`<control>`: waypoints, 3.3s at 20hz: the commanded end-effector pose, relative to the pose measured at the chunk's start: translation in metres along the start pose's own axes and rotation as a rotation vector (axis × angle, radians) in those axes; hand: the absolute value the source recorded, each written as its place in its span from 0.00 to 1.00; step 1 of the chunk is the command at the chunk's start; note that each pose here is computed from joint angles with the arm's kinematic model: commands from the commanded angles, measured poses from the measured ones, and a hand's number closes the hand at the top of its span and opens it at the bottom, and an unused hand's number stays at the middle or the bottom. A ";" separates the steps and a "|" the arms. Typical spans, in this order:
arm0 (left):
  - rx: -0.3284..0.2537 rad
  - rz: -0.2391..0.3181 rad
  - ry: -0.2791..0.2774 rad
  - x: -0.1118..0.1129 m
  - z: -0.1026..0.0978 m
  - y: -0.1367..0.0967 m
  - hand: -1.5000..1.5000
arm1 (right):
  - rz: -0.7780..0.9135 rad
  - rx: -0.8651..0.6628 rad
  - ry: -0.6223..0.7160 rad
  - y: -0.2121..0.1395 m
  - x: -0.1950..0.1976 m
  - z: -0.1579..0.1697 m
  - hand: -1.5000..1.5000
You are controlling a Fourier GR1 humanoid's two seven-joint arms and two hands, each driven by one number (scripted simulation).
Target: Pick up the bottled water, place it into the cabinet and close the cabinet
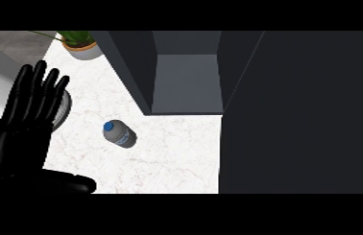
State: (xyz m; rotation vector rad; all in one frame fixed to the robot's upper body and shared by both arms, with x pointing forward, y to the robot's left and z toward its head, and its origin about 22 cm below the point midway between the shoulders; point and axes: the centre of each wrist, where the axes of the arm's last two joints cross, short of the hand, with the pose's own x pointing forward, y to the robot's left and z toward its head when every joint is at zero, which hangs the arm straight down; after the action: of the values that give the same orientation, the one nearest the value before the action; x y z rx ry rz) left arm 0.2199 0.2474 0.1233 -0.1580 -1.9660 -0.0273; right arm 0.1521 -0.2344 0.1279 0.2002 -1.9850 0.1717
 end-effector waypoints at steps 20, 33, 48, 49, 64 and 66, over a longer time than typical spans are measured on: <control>0.092 -0.069 0.277 -0.039 0.041 0.032 0.00 | -0.048 0.046 0.021 0.041 0.072 0.067 0.00; 0.105 0.049 0.452 -0.158 0.040 0.051 0.00 | -0.073 0.078 0.032 0.045 0.072 0.078 0.00; 0.023 0.100 0.453 -0.244 0.068 0.057 0.00 | -0.062 0.060 0.049 0.050 0.058 0.087 0.00; 0.017 0.102 0.454 -0.245 0.082 0.065 0.00 | -0.049 0.080 0.042 0.049 0.056 0.088 0.00; -0.048 -0.113 0.267 -0.268 0.084 0.043 1.00 | -0.063 0.098 0.040 0.049 0.060 0.097 0.00; -0.071 -0.145 0.213 -0.269 0.080 0.039 1.00 | -0.068 0.064 0.031 0.050 0.070 0.094 0.00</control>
State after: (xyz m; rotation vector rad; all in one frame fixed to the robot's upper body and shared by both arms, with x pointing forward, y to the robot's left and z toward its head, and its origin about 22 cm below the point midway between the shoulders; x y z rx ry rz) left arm 0.2646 0.2771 -0.1458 -0.1006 -1.7041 -0.1120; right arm 0.0343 -0.2068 0.1115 0.3431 -1.8785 0.1596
